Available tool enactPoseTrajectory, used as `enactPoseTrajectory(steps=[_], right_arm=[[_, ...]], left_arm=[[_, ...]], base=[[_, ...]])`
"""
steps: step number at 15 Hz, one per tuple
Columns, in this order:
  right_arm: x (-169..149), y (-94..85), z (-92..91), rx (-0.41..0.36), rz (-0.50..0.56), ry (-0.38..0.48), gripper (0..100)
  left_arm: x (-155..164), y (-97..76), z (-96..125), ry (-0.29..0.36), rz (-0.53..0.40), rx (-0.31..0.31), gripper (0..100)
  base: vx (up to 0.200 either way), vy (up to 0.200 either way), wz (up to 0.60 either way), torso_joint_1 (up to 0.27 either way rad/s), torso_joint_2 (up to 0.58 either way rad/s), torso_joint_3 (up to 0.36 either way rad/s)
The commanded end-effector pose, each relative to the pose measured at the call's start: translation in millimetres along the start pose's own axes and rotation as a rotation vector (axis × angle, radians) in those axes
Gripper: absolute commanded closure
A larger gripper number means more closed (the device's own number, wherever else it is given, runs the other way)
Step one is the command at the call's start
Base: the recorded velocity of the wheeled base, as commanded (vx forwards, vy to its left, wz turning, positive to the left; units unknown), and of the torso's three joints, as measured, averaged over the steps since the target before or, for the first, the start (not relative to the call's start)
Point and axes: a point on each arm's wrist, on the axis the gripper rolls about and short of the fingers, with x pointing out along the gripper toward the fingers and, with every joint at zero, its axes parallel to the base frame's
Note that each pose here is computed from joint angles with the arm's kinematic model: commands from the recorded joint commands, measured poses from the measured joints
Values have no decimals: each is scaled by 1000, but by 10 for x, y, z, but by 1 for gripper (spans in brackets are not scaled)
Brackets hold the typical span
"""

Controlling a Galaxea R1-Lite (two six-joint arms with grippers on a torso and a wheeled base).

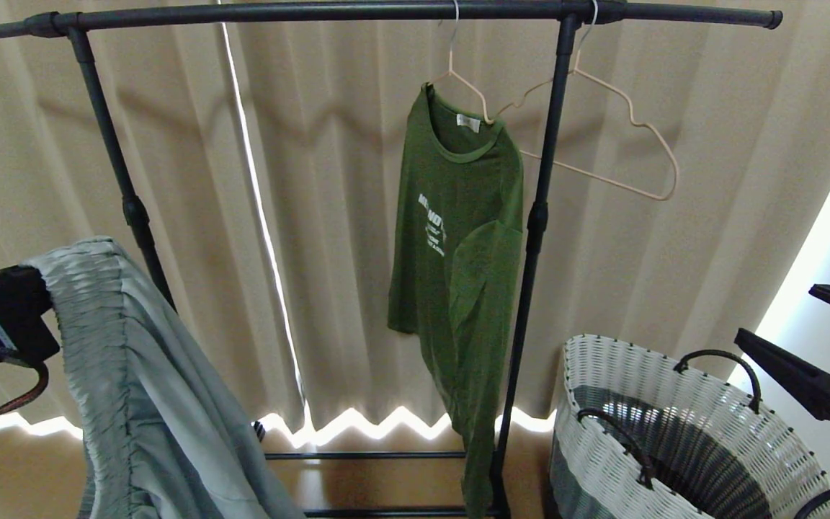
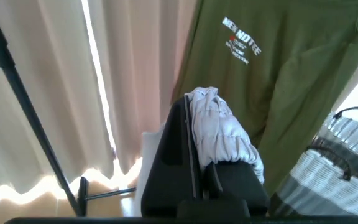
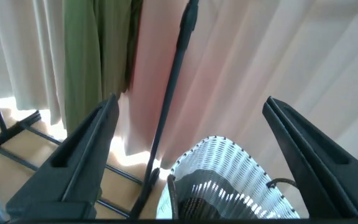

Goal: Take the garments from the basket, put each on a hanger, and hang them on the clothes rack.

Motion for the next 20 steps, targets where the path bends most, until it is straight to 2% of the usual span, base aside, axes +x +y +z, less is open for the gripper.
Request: enactPoseTrajectory(steps=[1,2,3,6,7,10,14,15,18,20], right_arm=[[24,-21,80,-9,-4,-25,0],[33,-31,129,-12,-5,-40,0],[41,-31,129,-9,0,-36,0],[195,-17,86,8,43,1,0],[331,-22,19,36,62,41,0],[452,-45,-23,77,58,11,0],[433,-39,-40,81,49,18,0],[434,-43,-42,80,9,25,0],[442,-62,-74,73,-82,51,0],[401,-24,-191,73,-82,94,0]], left_arm=[[23,13,-97,14,-12,-6,100],[114,37,-223,-6,-65,-5,100],[174,83,-298,-1,-53,-9,100],[428,243,-351,-51,-33,-33,100],[611,331,-419,-39,-28,-37,100],[893,371,-575,-12,-43,-41,100],[822,258,-605,-8,-88,-38,100],[767,178,-605,-14,-123,-27,100],[698,110,-593,-95,-160,-2,100],[696,106,-594,-103,-162,4,100]], base=[[0,0,0,0,0,0],[0,0,0,0,0,0],[0,0,0,0,0,0],[0,0,0,0,0,0],[0,0,0,0,0,0],[0,0,0,0,0,0],[0,0,0,0,0,0],[0,0,0,0,0,0],[0,0,0,0,0,0],[0,0,0,0,0,0]])
